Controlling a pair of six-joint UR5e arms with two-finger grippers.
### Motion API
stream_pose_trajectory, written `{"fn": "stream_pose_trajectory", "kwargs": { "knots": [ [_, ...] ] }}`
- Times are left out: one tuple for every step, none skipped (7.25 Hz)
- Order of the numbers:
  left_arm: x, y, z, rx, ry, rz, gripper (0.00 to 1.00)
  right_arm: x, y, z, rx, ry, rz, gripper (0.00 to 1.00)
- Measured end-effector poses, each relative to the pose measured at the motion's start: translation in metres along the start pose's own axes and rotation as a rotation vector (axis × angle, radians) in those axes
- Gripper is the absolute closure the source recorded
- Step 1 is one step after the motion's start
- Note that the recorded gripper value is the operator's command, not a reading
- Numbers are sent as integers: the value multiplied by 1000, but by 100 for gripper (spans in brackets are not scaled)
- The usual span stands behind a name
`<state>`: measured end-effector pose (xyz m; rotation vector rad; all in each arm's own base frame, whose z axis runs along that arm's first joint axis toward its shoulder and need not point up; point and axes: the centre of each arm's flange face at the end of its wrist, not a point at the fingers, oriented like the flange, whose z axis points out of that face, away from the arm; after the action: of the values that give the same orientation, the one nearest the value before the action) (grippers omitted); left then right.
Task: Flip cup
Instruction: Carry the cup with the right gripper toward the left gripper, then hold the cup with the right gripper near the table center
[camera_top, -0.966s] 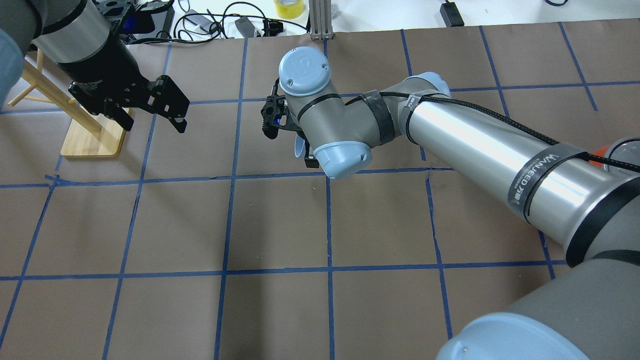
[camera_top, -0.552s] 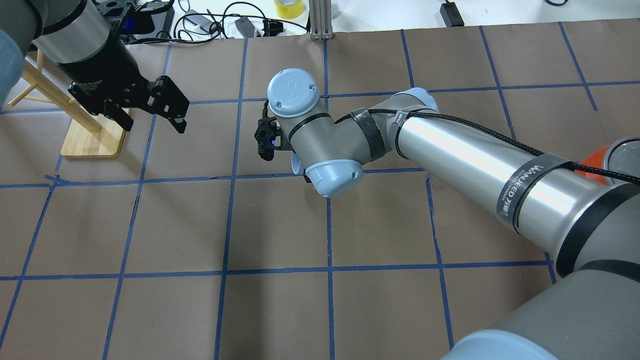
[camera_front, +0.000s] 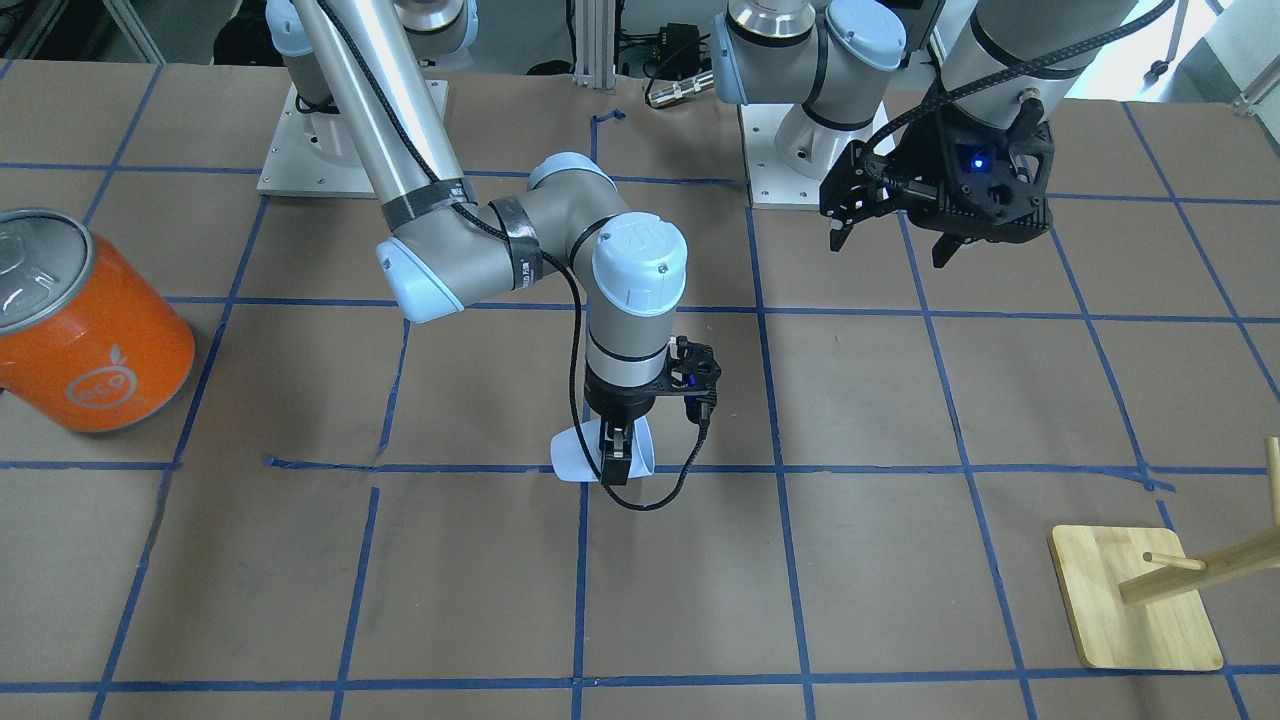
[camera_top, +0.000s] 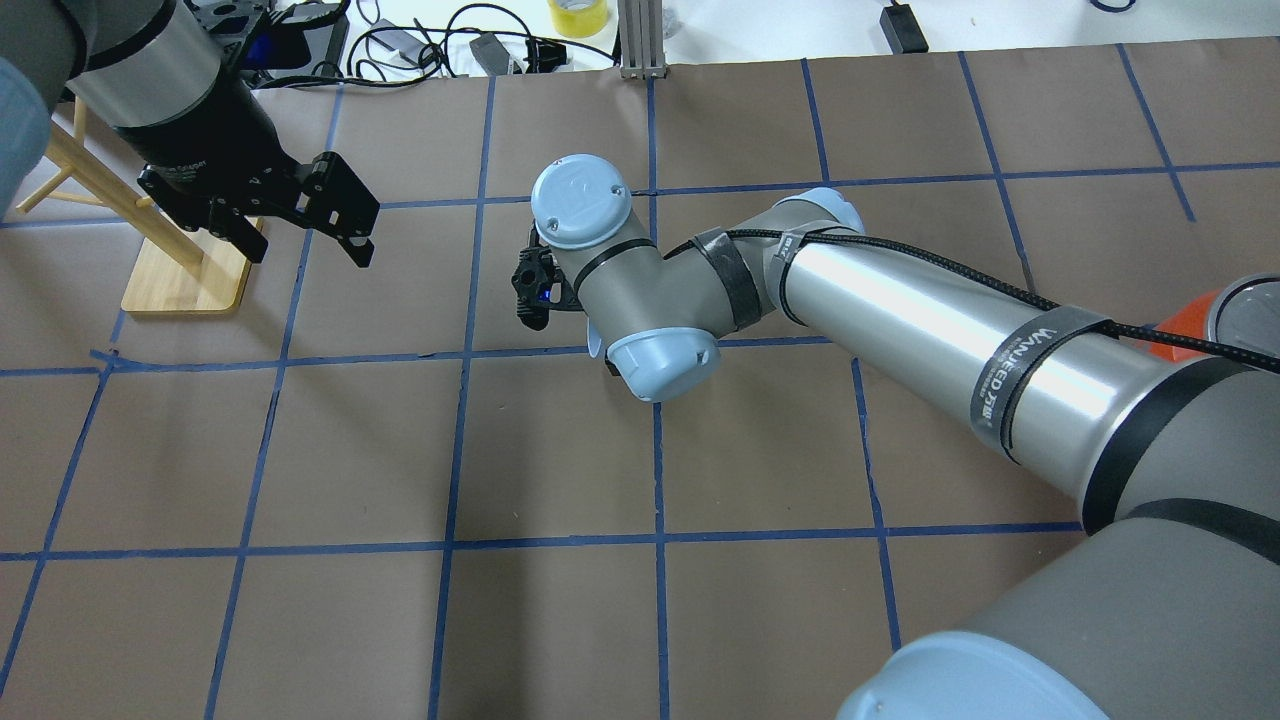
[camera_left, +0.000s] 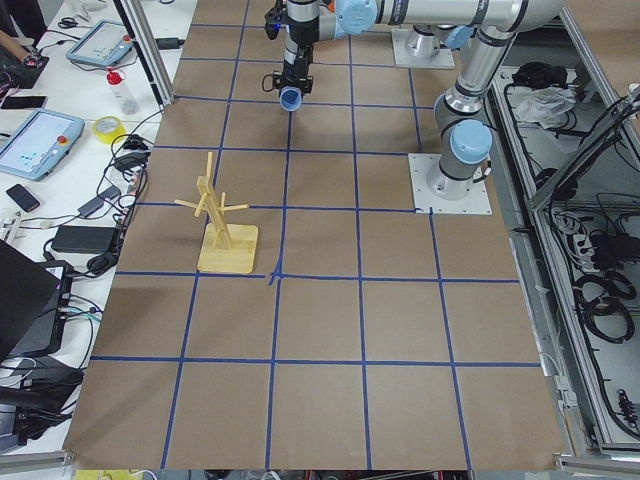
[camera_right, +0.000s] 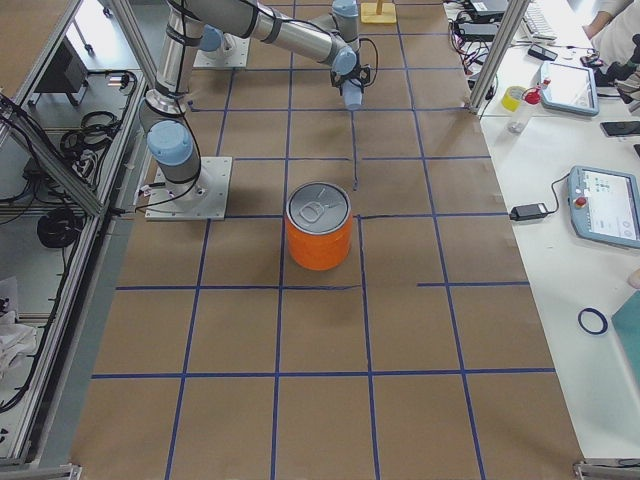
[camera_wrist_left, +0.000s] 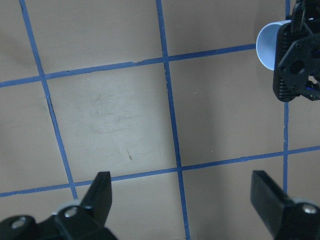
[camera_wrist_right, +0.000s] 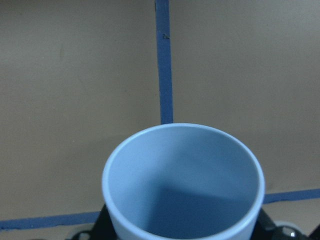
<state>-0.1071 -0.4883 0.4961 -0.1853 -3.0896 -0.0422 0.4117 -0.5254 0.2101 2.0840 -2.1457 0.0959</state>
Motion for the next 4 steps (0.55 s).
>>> {"fn": "stream_pose_trajectory", "kwargs": {
  "knots": [
    [0,0,0,0,0,0,0,-1,-1,5,-5,-7,5,100],
    [0,0,0,0,0,0,0,-4,-5,6,-7,-11,8,100],
    [0,0,0,0,0,-1,0,-9,-13,4,-4,-10,4,100],
    [0,0,0,0,0,0,0,-13,-21,2,0,-5,-7,100]
  ]
}}
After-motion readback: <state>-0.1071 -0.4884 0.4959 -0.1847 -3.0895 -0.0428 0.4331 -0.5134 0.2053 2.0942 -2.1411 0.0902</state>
